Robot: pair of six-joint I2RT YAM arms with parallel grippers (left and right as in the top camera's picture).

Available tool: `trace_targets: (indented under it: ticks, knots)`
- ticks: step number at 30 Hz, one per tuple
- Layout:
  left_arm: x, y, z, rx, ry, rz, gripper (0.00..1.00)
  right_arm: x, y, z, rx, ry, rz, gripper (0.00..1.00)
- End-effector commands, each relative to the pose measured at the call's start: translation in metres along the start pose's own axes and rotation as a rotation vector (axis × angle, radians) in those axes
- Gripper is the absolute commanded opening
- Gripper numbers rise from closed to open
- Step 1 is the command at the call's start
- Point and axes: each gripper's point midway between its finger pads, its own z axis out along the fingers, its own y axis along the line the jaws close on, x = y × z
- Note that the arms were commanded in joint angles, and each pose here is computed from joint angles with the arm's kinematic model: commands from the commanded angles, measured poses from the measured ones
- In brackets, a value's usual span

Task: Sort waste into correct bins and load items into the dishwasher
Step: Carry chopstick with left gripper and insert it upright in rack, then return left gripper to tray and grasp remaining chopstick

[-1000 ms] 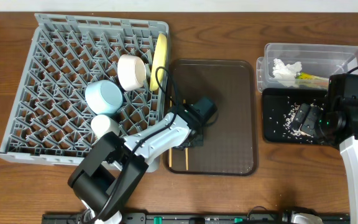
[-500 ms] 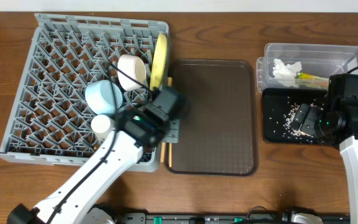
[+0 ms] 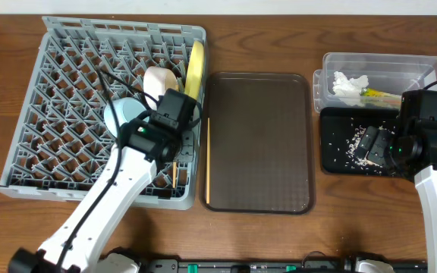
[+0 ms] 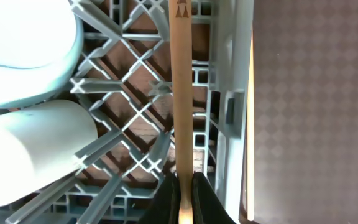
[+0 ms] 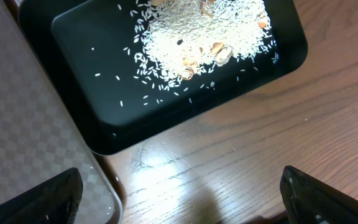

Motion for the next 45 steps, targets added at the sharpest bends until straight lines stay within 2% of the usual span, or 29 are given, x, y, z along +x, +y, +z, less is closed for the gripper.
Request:
trace_targets:
  ticks: [1,8,10,11,14,16,19,25,29,36,41,45]
  knots:
    - [0.005,0.001,0.021,-0.030,0.057,0.029,0.06,-0.001,-0.001,-0.002,-0.004,-0.006,0.002,0.99]
    - [0.004,-0.002,0.043,-0.046,0.095,0.034,0.08,-0.001,-0.001,-0.002,-0.004,-0.005,0.002,0.99]
    - [0.004,-0.002,0.044,-0.047,0.096,0.034,0.16,-0.001,-0.001,-0.002,-0.004,-0.005,0.002,0.99]
    - [0.004,-0.001,0.044,-0.050,0.093,0.035,0.28,-0.001,-0.001,-0.002,-0.005,-0.005,0.002,0.99]
    - [0.001,-0.001,0.041,-0.050,0.076,0.033,0.35,-0.001,-0.001,-0.002,-0.004,-0.005,0.002,0.99]
    - [-0.006,-0.002,0.034,-0.041,0.051,0.029,0.47,-0.001,-0.001,-0.002,-0.005,-0.005,0.002,0.99]
    - [-0.019,-0.005,0.016,-0.017,-0.010,0.019,0.52,-0.001,-0.001,-0.002,-0.005,-0.005,0.002,0.99]
    - [-0.021,-0.033,-0.019,0.143,-0.078,0.016,0.52,-0.002,-0.001,-0.002,-0.005,-0.008,0.003,0.99]
    - [-0.010,-0.051,-0.021,0.169,-0.064,0.020,0.52,-0.003,0.000,-0.002,-0.008,-0.013,0.004,0.99]
    - [0.027,-0.085,0.012,0.144,0.063,0.005,0.52,-0.003,0.000,-0.002,-0.007,-0.012,0.003,0.99]
    - [0.049,-0.096,0.049,0.081,0.174,0.048,0.52,-0.003,0.000,-0.002,-0.007,-0.012,0.003,0.99]
    - [0.057,-0.099,0.075,0.041,0.226,0.018,0.52,-0.003,0.000,-0.002,-0.007,-0.012,0.003,0.99]
